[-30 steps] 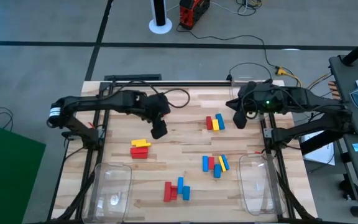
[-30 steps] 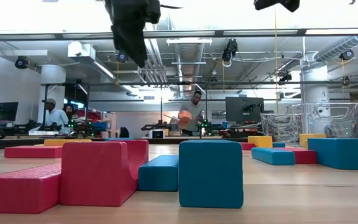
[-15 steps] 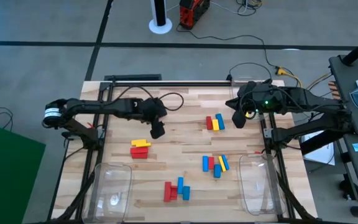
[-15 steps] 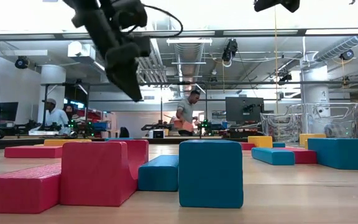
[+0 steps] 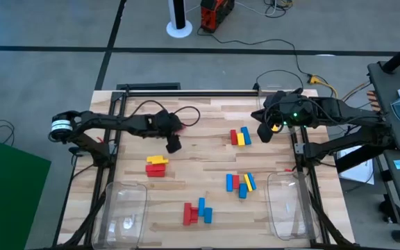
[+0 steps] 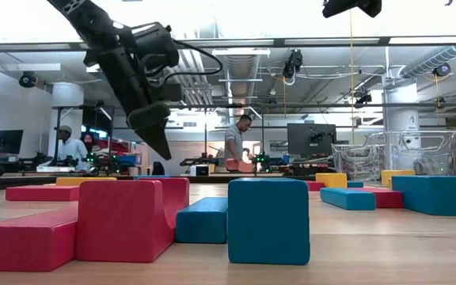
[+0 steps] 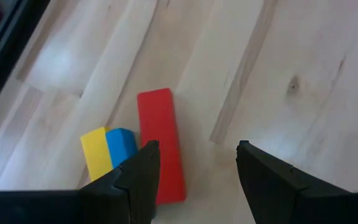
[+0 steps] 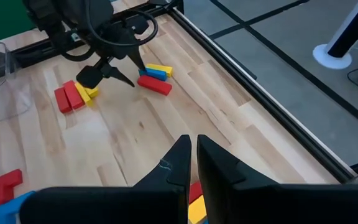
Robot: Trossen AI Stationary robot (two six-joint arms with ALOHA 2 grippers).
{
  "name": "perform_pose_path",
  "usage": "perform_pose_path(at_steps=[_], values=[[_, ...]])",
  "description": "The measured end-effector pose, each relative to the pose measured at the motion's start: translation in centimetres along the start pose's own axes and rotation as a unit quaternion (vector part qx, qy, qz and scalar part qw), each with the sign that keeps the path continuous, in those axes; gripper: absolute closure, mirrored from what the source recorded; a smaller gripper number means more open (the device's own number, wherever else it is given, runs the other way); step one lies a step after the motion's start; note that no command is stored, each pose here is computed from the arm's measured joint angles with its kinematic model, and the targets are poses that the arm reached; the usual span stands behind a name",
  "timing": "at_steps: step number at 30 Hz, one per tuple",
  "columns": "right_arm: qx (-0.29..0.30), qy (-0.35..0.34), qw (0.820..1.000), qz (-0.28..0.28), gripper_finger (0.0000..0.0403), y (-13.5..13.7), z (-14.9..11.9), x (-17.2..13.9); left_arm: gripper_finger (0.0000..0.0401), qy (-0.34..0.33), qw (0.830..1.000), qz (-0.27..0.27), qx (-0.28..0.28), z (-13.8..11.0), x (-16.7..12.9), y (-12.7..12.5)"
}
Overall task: Sort blocks
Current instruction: Put the red block into the bottom left transparent bin
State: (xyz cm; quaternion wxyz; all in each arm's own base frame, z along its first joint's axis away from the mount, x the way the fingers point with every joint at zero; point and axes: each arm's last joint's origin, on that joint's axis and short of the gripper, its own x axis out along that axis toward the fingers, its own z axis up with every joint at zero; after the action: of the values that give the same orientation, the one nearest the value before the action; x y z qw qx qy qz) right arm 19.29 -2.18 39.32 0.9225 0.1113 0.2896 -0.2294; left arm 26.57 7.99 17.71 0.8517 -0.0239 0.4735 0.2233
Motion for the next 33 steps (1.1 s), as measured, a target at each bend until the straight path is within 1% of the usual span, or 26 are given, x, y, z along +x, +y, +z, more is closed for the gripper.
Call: perform_pose_path(at_steps=[2, 4, 6, 8, 9, 10, 15, 22, 28, 33], values=[[0.002, 0.0, 1.0, 0.0, 0.0385, 0.0, 0.0, 0.0, 0.0221, -0.004, 1.0, -0.008, -0.004, -0.2, 0.3, 0.2], [0.002, 0.0, 1.0, 0.0, 0.0385, 0.0, 0.0, 0.0, 0.0243, 0.0, 1.0, -0.011, -0.008, -0.5, 0.4, 0.4], [0.004, 0.0, 1.0, 0.0, 0.0385, 0.0, 0.0, 0.0, 0.029, 0.002, 1.0, -0.009, -0.012, -0.6, 0.5, 0.7], [0.007, 0.001, 1.0, -0.001, 0.0385, 0.0, 0.0, 0.1, 0.036, 0.001, 1.0, -0.017, -0.015, -0.6, 0.6, 0.9], [0.007, 0.001, 1.0, -0.002, 0.0385, 0.0, 0.0, 0.1, 0.038, 0.001, 1.0, -0.023, -0.016, -0.6, 0.6, 1.0], [0.007, 0.001, 1.0, -0.002, 0.0385, 0.0, 0.0, 0.1, 0.0385, -0.001, 1.0, -0.025, -0.018, -0.5, 0.6, 1.1], [0.005, -0.002, 1.0, -0.018, 0.0385, 0.0, 0.0, 0.3, 0.0399, -0.008, 1.0, -0.006, -0.023, -0.4, 0.8, 2.0], [0.002, 0.003, 1.0, -0.029, 0.0385, 0.1, 0.0, 0.6, 0.0401, -0.001, 0.999, 0.006, -0.033, -0.8, 1.1, 2.9], [0.001, 0.006, 1.0, -0.03, 0.0385, 0.0, -0.1, 0.7, 0.0401, -0.012, 0.999, 0.005, -0.037, -1.2, 1.4, 2.8], [0.001, 0.004, 0.999, -0.034, 0.0385, 0.0, -0.1, 0.7, 0.0401, -0.017, 0.998, 0.003, -0.061, -1.8, 1.7, 2.7]])
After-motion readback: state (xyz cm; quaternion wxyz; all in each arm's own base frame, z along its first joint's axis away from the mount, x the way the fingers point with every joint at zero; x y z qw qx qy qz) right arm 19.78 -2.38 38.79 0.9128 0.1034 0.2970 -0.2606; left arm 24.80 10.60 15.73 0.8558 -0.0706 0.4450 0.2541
